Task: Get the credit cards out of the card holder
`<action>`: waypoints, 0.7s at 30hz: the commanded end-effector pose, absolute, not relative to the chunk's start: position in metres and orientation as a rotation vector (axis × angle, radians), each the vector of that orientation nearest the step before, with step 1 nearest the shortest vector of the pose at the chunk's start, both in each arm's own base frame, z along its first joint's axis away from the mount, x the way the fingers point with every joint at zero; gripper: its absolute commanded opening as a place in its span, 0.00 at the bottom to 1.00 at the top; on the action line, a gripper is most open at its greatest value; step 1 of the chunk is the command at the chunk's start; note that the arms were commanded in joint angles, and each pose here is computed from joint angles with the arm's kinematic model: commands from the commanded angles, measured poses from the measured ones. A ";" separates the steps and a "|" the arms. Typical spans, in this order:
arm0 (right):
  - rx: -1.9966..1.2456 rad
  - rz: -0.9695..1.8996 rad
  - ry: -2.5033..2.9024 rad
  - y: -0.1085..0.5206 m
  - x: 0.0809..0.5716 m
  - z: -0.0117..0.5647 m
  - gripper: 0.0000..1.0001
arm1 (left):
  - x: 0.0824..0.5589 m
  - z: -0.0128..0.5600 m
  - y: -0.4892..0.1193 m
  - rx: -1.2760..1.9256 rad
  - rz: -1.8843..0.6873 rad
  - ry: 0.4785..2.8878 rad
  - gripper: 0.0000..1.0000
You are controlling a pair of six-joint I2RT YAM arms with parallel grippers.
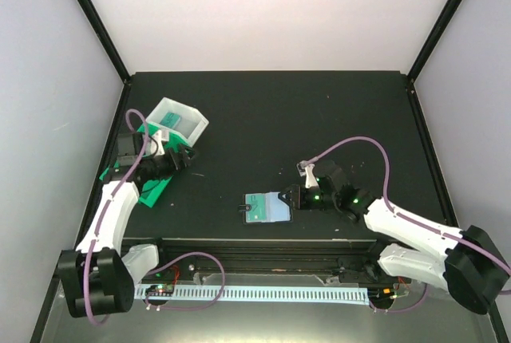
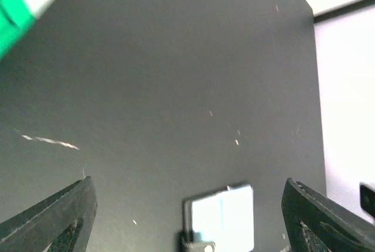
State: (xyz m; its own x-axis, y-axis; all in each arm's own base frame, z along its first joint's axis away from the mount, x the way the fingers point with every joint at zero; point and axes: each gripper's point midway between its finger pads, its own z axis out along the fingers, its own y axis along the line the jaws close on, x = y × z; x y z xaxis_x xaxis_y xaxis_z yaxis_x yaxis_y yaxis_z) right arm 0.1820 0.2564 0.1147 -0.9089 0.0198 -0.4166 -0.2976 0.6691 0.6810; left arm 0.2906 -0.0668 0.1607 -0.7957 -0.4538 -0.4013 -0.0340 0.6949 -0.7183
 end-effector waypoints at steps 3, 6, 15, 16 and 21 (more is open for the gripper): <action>-0.223 1.130 2.454 0.268 0.195 0.113 0.24 | 0.263 0.160 -0.119 -0.170 -1.127 2.362 0.86; -0.222 1.166 2.453 0.276 0.198 0.108 0.23 | 0.253 0.158 -0.146 -0.079 -1.185 2.372 0.84; -0.233 1.195 2.524 0.294 0.201 0.074 0.21 | 0.226 0.124 -0.199 0.084 -1.290 2.434 0.76; -0.241 1.195 2.535 0.296 0.200 0.071 0.21 | 0.225 0.120 -0.202 0.091 -1.297 2.442 0.74; -0.263 1.203 2.566 0.305 0.196 0.058 0.20 | 0.215 0.105 -0.223 0.157 -1.334 2.483 0.63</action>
State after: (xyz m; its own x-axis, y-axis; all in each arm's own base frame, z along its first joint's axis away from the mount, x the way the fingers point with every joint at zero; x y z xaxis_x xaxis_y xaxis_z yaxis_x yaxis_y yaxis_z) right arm 0.1939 0.2893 0.0509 -0.9495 -0.0279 -0.3125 -0.2481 0.6765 0.6933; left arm 0.2096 -0.2064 0.1000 -0.9565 -0.0669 -0.2840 0.1908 0.5930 -0.7823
